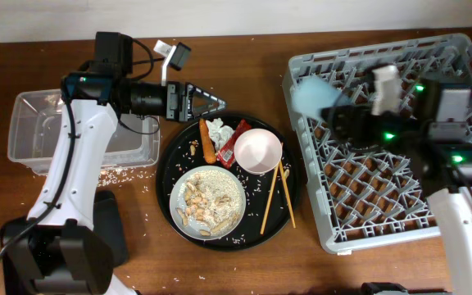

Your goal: Sort waste into correct bins and load items into the dishwasher rack

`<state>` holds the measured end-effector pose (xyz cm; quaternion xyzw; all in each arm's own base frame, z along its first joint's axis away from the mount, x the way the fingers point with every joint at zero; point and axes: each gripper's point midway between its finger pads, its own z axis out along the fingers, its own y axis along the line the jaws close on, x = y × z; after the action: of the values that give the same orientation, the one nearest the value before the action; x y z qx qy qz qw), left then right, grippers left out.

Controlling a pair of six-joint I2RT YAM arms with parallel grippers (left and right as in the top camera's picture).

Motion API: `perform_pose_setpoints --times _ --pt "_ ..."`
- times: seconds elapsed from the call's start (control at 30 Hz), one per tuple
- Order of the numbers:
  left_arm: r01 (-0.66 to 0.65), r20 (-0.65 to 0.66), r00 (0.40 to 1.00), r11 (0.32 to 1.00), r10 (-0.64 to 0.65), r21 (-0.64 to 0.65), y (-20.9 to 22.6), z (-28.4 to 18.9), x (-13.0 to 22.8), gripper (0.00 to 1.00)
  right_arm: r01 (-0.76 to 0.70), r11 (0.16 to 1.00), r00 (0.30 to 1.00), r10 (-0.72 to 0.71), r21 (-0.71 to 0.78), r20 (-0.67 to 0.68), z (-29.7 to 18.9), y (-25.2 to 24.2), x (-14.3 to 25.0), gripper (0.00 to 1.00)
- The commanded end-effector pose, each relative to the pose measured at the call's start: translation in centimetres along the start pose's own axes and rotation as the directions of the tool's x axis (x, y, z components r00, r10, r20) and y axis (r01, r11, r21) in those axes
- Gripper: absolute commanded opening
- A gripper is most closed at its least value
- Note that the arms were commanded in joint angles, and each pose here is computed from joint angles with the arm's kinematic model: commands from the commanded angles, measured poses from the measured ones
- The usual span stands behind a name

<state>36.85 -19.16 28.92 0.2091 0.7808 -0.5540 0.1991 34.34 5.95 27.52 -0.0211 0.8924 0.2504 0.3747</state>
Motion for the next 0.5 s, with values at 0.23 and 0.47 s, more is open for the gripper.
perform_pose_setpoints --times 0.23,0.47 --pt "-0.031 -0.001 1.0 0.992 0.031 -0.126 1.3 -0.7 -0.2 0.99 -0.197 0.85 0.966 0.253 0.488 -0.051 -0.4 -11.3 2.9 0.56" --pt "-0.031 -0.006 1.0 0.987 0.03 -0.155 1.8 -0.8 -0.1 0.99 -0.233 0.871 0.931 0.328 0.432 -0.159 4.5 -12.7 4.7 0.63"
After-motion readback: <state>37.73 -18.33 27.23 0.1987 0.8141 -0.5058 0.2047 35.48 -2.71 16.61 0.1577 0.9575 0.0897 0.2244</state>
